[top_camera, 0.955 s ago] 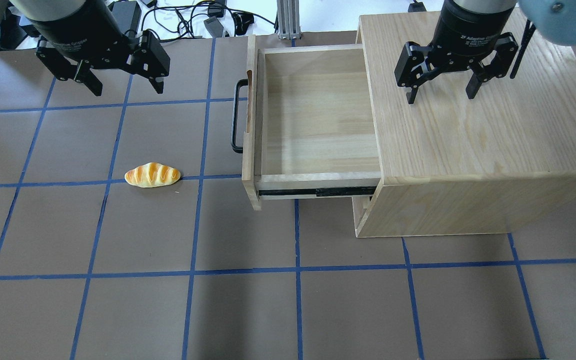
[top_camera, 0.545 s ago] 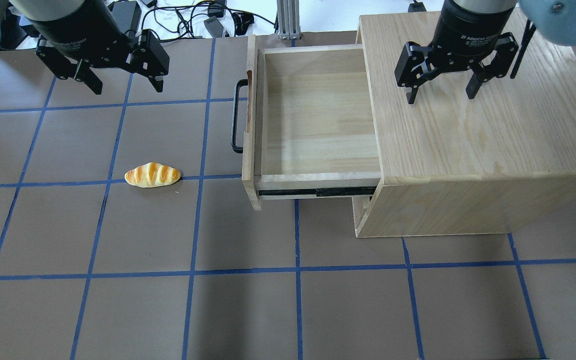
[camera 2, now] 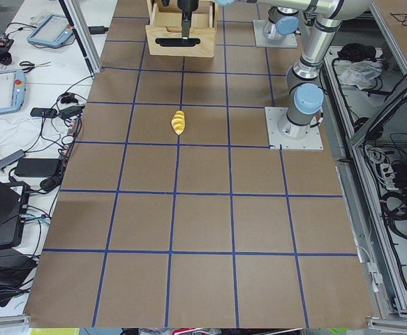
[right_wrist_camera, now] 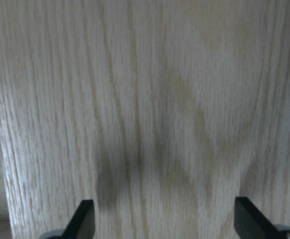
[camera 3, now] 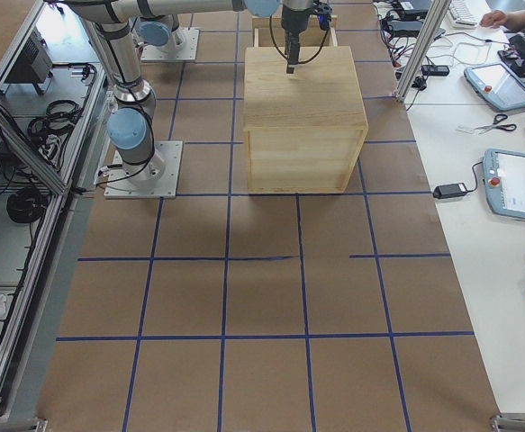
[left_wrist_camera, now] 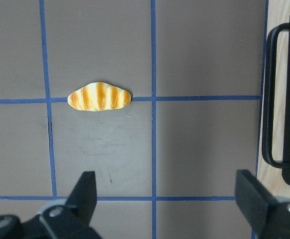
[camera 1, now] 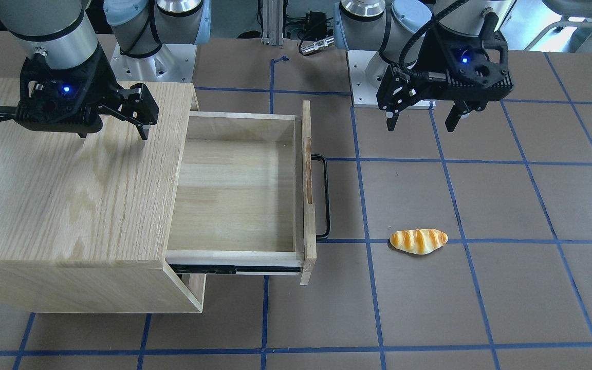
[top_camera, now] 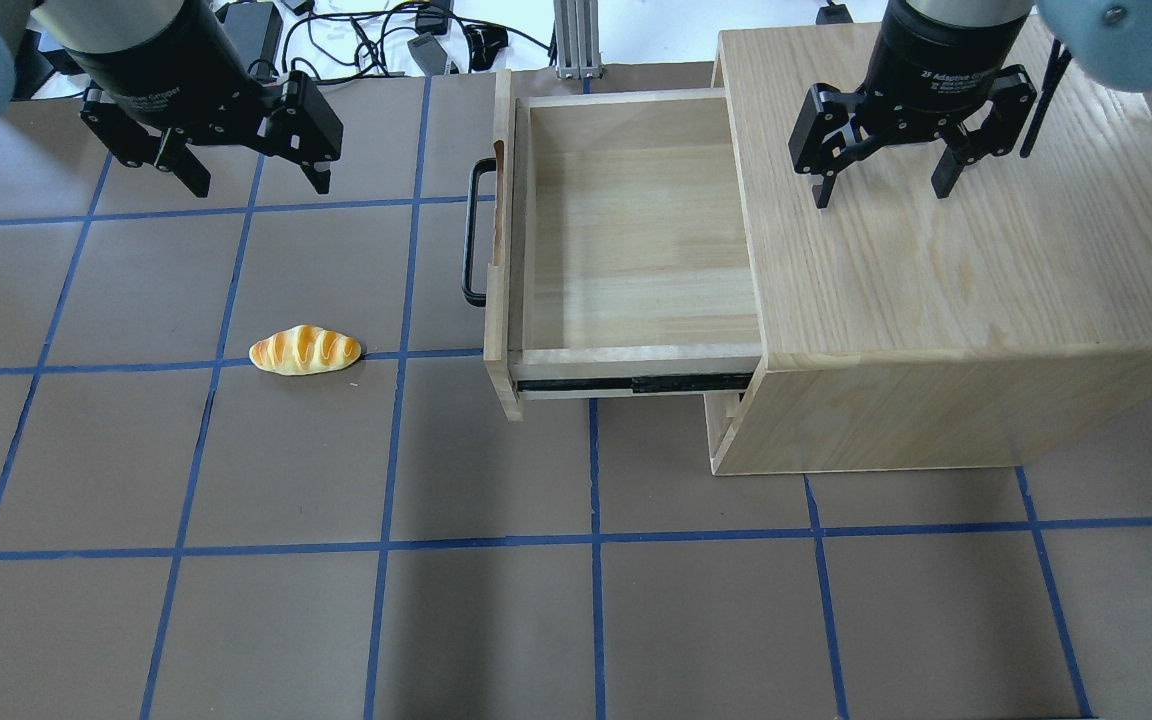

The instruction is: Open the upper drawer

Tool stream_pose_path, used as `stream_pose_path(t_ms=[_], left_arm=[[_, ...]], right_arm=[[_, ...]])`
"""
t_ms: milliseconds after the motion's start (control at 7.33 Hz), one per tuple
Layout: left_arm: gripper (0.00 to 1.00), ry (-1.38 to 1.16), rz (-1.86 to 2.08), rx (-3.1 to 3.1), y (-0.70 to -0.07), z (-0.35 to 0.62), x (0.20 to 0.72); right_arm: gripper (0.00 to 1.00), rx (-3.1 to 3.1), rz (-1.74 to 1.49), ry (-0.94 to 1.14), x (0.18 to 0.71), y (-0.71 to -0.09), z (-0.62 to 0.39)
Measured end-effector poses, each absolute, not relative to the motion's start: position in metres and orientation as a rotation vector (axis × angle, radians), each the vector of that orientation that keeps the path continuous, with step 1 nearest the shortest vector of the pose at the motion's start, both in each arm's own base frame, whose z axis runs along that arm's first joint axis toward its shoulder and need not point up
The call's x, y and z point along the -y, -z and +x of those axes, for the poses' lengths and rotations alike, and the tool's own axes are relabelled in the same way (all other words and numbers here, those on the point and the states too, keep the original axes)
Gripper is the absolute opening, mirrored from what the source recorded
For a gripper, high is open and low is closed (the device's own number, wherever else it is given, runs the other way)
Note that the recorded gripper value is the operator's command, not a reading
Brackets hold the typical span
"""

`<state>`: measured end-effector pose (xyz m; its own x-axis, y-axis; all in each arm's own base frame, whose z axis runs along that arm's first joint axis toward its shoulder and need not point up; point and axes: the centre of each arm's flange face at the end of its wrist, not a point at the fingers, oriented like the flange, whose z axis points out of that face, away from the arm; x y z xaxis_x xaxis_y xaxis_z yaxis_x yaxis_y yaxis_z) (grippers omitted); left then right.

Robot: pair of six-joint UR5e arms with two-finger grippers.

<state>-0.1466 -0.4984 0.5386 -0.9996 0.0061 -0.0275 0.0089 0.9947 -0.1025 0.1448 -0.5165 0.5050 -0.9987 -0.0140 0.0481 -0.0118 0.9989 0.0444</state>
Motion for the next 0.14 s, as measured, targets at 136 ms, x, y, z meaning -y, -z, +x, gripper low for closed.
stream_pose_path(t_ms=[136], left_arm=[[1.0, 0.158, 0.014, -3.111, -0.538, -0.1466, 0.4985]], right_arm=[[1.0, 3.092, 0.02, 0.068, 0.5165, -0.5049, 0.1448]])
